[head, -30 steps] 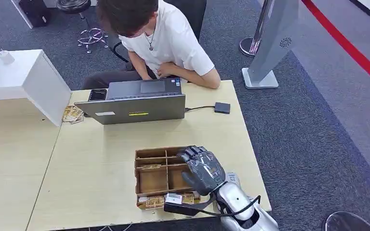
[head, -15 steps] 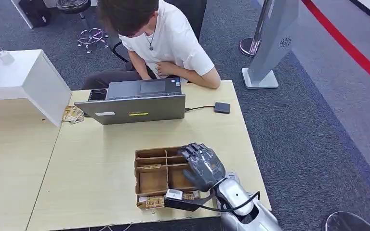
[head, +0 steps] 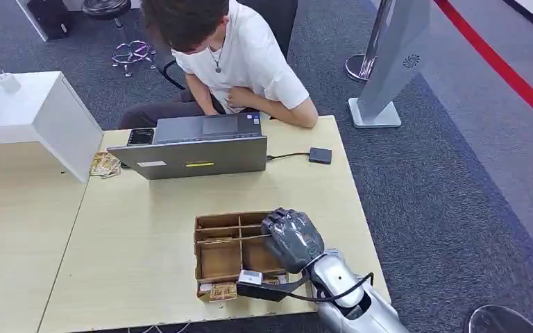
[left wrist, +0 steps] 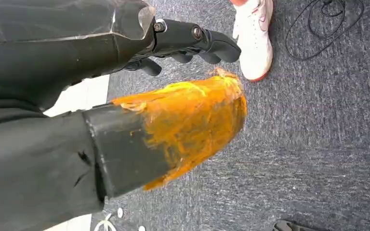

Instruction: Pass the card to the sensor for recognition and then transmit it.

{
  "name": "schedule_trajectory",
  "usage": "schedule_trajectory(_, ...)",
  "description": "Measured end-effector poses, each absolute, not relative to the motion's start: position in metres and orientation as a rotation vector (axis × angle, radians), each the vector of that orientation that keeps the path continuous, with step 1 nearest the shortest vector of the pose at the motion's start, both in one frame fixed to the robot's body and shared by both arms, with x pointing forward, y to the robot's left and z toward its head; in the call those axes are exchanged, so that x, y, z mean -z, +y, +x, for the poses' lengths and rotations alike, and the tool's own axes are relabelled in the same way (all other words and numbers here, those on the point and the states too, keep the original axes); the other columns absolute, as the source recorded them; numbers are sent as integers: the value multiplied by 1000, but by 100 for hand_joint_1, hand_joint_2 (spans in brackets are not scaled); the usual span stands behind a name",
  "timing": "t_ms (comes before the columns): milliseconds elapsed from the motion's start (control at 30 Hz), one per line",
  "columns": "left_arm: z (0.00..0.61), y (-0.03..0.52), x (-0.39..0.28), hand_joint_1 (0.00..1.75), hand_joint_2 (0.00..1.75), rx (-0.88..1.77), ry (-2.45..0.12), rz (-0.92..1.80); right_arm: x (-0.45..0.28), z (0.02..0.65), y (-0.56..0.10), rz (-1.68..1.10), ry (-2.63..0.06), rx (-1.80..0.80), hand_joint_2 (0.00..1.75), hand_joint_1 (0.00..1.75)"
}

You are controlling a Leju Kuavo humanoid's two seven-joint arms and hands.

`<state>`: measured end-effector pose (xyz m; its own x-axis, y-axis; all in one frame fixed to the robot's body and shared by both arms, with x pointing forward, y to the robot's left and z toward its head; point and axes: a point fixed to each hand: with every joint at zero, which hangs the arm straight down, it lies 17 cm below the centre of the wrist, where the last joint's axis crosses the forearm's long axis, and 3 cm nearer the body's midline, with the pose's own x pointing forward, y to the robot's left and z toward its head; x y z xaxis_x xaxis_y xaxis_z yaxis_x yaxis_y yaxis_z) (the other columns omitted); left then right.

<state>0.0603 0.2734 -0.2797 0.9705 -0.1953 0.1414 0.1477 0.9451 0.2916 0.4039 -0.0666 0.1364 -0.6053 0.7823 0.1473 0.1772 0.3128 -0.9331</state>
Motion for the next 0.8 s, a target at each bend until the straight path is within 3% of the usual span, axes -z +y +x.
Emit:
schedule_trajectory(200,60,273,280,0,0,176,-170,282,-136,404,-67,-847,-1977,-1298,175,173)
schedule_trajectory(800,60,274,280,0,0,157,-166,288,-165,386,-65,-882,-2069,-1229,175,171)
